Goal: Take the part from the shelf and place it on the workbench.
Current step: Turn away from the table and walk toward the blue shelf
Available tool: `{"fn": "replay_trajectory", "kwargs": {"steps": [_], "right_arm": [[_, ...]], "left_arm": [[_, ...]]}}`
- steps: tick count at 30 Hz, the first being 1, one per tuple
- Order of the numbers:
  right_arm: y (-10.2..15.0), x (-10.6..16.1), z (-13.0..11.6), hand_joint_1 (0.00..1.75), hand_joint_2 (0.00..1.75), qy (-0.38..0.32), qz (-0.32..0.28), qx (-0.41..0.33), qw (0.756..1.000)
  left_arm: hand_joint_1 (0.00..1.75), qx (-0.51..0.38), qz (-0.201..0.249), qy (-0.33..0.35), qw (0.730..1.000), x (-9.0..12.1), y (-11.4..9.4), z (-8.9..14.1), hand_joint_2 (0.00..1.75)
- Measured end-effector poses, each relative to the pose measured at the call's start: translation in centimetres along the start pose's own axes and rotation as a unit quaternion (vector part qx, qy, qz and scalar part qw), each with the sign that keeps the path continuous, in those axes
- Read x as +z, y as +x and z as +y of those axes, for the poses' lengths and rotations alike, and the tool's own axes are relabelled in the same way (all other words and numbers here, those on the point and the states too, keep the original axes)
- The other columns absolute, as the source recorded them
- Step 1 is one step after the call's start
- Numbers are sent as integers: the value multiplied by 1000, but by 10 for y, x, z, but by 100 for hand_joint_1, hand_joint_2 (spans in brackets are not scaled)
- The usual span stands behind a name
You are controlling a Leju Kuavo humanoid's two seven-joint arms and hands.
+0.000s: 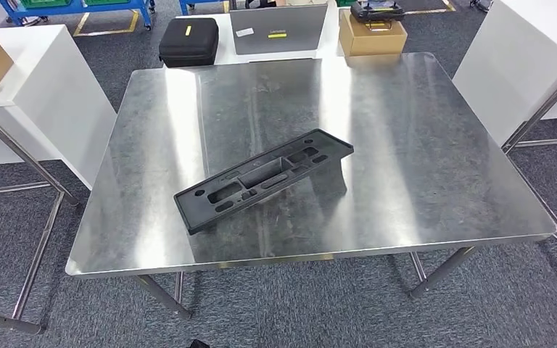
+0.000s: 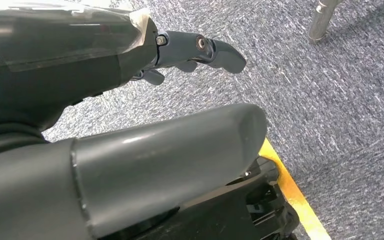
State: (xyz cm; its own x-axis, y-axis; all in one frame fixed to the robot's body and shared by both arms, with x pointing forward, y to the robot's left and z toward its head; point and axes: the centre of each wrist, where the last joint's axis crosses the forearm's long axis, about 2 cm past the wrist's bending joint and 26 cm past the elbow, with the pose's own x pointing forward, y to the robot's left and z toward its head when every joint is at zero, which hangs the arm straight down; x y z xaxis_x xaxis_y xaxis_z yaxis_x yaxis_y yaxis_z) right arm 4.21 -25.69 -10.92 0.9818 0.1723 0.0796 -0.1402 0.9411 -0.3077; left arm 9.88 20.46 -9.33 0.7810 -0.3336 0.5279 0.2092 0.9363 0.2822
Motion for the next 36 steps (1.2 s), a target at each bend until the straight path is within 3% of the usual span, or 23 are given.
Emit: {"fn": "replay_trajectory", "kwargs": {"steps": [36], "right_arm": [[0,1,3,0,0,3,0,6,1000]], "left_arm": [[0,-2,-1,3,1000,-1,0,1,0]]}}
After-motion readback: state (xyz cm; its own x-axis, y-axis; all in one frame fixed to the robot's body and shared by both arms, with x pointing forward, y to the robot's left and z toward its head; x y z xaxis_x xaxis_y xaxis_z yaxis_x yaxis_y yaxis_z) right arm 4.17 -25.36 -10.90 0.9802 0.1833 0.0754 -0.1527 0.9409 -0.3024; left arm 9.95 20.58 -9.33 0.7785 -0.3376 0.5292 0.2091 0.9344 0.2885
